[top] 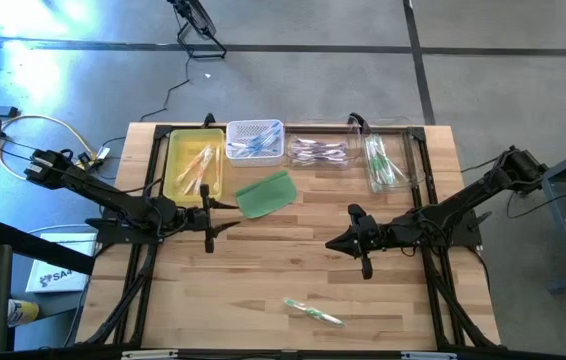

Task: Pick & Place Toothbrushes
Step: Put the green toothbrush into the right transparent bin

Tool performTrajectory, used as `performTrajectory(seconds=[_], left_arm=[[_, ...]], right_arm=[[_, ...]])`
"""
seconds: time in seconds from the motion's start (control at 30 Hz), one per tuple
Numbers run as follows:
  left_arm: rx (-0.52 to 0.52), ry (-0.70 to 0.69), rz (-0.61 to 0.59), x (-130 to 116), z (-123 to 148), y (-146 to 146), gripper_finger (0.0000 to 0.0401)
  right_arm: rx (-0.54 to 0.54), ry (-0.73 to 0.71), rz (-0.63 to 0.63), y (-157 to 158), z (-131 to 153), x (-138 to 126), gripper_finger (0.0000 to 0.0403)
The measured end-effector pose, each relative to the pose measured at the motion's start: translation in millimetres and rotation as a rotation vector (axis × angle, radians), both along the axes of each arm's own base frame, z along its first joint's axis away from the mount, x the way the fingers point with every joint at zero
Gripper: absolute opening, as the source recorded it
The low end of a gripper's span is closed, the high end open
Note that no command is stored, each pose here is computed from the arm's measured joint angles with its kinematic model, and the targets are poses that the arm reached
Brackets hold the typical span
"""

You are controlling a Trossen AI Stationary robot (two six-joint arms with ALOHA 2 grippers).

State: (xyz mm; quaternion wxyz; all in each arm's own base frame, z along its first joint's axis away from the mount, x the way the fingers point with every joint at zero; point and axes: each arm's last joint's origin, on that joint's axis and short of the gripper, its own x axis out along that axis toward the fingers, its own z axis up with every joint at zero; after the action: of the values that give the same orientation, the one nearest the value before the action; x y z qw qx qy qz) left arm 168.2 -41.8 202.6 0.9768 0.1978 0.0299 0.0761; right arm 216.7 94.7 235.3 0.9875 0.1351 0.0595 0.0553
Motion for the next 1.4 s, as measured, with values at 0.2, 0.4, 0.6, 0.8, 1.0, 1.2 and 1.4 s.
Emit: performTrajectory(seconds=[0.2, 0.4, 0.6, 0.8, 1.0, 1.2, 1.4], left_arm=[[0.0, 0.0, 0.0, 0, 0, 0, 0.0177], [0.0, 0.0, 0.0, 0, 0, 0, 0.0177], [0.0, 0.0, 0.0, 0, 0, 0, 0.0177], [0.059, 0.01, 0.004, 0, 0, 0, 0.0177], [0.079, 0.014, 0.043, 0, 0, 1, 0.0177], [0.077, 0.014, 0.06, 0, 0, 2, 0.0177], [0.08, 0.019, 0.06, 0, 0, 2, 0.0177]], right_arm=[[0.0, 0.0, 0.0, 0, 0, 0, 0.0002], [0.0, 0.0, 0.0, 0, 0, 0, 0.0002], [-0.001, -0.001, -0.005, 0, 0, 0, 0.0002], [-0.021, 0.005, -0.093, -3, -1, 0, 0.0002], [-0.035, 0.009, -0.12, -3, -1, 0, 0.0002], [-0.08, 0.14, -0.166, 2, 2, 2, 0.0002], [-0.186, 0.288, -0.139, 19, 17, 13, 0.0002]])
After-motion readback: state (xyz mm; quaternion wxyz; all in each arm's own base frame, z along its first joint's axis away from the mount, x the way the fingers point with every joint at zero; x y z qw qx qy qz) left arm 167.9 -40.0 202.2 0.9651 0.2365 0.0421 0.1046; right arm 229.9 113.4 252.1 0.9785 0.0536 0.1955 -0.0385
